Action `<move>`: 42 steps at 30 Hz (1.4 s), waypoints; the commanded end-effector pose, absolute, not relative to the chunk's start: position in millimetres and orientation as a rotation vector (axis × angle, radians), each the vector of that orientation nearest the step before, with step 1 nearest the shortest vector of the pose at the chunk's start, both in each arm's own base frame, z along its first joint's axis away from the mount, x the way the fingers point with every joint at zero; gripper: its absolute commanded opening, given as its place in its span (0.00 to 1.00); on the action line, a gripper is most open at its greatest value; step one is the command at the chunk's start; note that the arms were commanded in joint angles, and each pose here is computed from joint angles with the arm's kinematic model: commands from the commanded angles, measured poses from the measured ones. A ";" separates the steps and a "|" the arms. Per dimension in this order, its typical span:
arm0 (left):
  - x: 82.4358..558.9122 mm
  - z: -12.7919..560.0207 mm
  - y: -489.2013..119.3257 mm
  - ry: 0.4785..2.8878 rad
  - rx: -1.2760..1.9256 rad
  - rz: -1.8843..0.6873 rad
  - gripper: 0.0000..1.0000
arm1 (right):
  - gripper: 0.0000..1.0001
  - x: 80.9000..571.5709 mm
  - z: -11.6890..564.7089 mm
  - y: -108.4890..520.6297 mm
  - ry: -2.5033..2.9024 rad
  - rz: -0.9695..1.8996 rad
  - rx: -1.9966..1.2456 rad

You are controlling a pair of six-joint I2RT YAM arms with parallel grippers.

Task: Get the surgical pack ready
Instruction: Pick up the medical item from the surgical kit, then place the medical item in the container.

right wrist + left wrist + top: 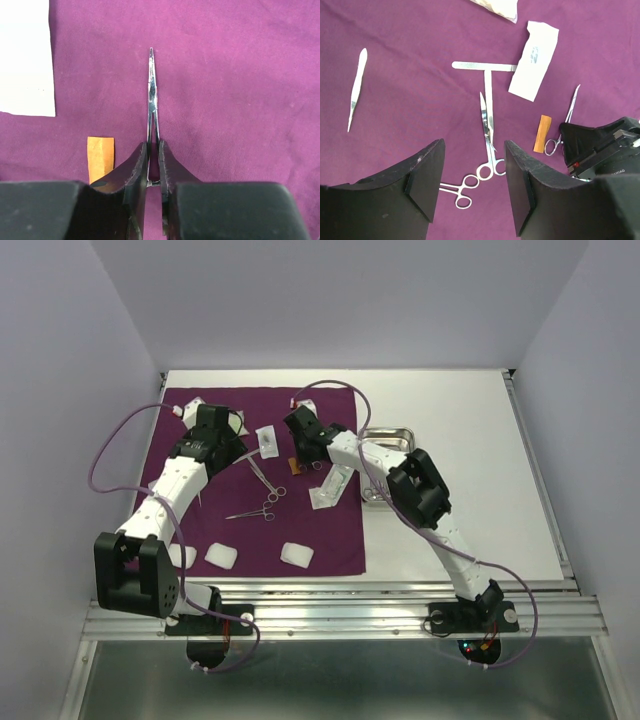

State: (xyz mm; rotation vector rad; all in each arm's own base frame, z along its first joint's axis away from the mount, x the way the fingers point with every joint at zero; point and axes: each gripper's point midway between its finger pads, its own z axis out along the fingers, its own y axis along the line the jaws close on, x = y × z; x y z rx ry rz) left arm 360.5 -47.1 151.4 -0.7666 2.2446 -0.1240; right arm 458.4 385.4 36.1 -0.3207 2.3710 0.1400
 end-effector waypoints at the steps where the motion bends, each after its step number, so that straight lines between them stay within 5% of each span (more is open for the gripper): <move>1: 359.7 168.8 -44.1 2.198 -0.741 -0.138 0.61 | 0.13 465.8 80.6 380.0 2.294 0.123 -0.277; 14: 359.8 173.8 -44.7 2.190 -0.739 -0.147 0.61 | 0.12 472.5 163.3 358.7 2.147 0.121 -0.190; 24: 362.4 177.3 -45.7 2.187 -0.724 -0.152 0.61 | 0.14 467.7 187.1 237.1 2.139 0.054 0.006; 30: 364.2 174.2 -47.4 2.194 -0.725 -0.159 0.61 | 0.14 440.5 144.5 183.8 2.221 -0.052 0.031; 42: 363.2 171.7 -45.5 2.197 -0.737 -0.145 0.61 | 0.17 403.5 69.8 186.0 2.381 0.014 0.007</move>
